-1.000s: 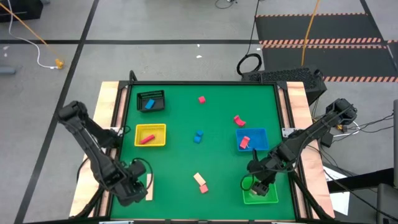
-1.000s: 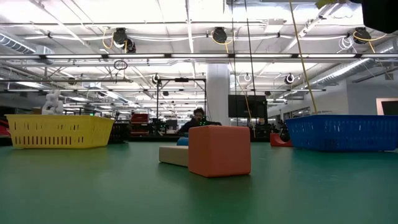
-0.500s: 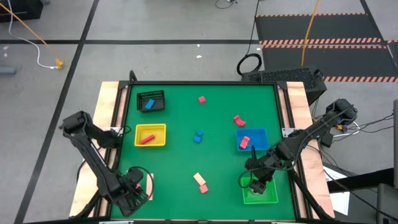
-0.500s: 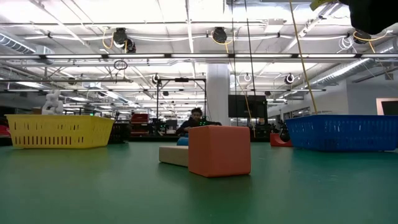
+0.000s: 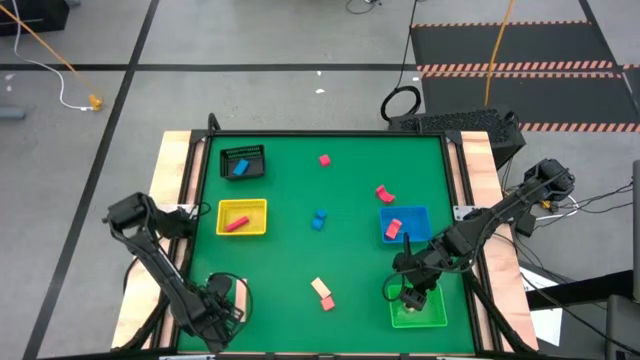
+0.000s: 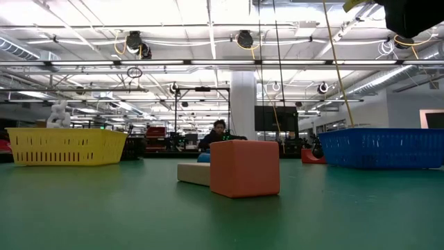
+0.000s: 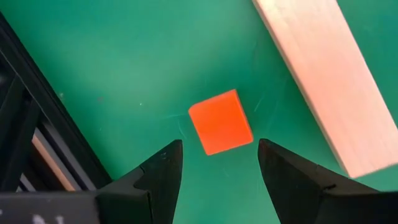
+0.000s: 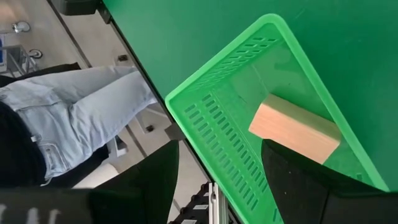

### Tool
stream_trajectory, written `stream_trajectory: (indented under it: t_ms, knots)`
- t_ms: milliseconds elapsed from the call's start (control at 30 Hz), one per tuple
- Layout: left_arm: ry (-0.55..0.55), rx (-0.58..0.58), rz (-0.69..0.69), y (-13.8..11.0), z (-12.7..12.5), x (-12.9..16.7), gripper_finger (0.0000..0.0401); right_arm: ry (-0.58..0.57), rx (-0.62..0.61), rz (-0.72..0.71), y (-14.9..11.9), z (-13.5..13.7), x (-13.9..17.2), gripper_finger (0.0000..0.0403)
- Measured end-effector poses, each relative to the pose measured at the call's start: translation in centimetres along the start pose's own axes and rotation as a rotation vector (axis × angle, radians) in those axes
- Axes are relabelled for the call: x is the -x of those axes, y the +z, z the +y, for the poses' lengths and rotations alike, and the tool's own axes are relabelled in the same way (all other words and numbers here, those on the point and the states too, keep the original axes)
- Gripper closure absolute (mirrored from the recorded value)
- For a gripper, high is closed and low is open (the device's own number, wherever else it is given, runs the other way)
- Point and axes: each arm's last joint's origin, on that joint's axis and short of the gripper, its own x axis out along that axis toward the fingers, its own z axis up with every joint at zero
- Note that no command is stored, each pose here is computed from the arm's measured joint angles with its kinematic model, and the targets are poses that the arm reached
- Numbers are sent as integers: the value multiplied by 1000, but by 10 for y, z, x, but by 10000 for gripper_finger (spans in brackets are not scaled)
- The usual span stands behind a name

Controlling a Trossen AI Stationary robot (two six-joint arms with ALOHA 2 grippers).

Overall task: Sort & place blocks by color
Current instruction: Put the left orange block into the blue bin

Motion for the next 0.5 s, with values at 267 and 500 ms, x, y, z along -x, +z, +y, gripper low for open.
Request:
stream_trajectory:
  t_ms: [267, 500]
  knots:
    - [22, 135, -14, 0, -5, -9, 190, -6, 23, -24, 1, 0, 0, 186]
    - [3, 310, -11, 2, -4, -22, 190, -14, 53, -49, 1, 0, 0, 186]
